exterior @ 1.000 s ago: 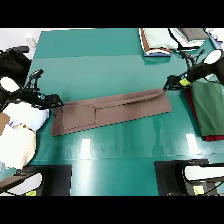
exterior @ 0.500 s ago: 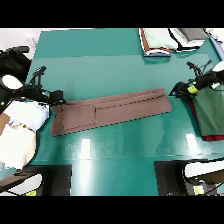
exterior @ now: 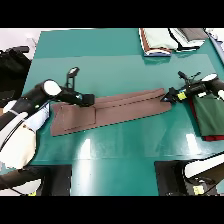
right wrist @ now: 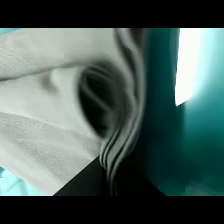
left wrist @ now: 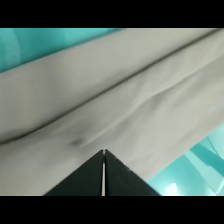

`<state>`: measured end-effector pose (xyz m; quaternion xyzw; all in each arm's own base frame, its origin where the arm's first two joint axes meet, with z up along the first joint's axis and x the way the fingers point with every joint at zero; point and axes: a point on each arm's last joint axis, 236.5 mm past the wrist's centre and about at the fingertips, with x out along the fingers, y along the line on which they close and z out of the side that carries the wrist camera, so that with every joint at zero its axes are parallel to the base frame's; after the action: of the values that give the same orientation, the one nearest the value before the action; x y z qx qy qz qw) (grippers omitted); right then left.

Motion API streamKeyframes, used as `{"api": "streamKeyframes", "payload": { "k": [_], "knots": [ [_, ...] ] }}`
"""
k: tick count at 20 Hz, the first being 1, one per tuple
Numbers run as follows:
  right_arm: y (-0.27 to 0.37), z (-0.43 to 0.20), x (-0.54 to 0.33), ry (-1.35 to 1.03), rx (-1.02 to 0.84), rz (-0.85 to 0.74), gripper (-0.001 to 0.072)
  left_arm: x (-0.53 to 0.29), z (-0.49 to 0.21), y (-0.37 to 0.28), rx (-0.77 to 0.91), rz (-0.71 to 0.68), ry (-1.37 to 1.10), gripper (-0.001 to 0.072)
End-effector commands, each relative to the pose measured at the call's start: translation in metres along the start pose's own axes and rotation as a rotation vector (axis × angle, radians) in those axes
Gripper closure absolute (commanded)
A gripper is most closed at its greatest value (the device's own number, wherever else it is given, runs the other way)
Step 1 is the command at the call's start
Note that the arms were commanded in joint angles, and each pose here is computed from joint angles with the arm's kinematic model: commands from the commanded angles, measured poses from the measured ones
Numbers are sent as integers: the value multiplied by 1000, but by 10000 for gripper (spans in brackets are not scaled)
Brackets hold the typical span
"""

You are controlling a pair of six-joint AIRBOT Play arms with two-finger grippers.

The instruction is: Fold the shirts.

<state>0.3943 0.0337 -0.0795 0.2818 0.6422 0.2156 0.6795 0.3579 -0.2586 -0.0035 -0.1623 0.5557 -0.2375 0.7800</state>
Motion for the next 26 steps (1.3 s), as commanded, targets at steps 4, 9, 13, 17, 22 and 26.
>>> {"api": "streamKeyframes", "payload": {
  "k": [4,9,13,17,22,26],
  "knots": [
    [106,29,-61,-108,-241,77,697,67,10,-46,50,-46,57,684],
    [225,21,-121,-263,-439,129,697,107,14,-55,33,-69,105,684],
    [293,-1,-124,-275,-552,161,697,121,17,-56,11,-80,110,684],
    [342,-18,-117,-264,-625,201,697,123,18,-53,11,-76,105,684],
    [387,-47,-93,-221,-690,256,697,71,52,-40,86,-26,46,684],
    [438,-80,-59,-198,-771,328,697,-61,116,-2,118,80,-179,683]
  ]
}}
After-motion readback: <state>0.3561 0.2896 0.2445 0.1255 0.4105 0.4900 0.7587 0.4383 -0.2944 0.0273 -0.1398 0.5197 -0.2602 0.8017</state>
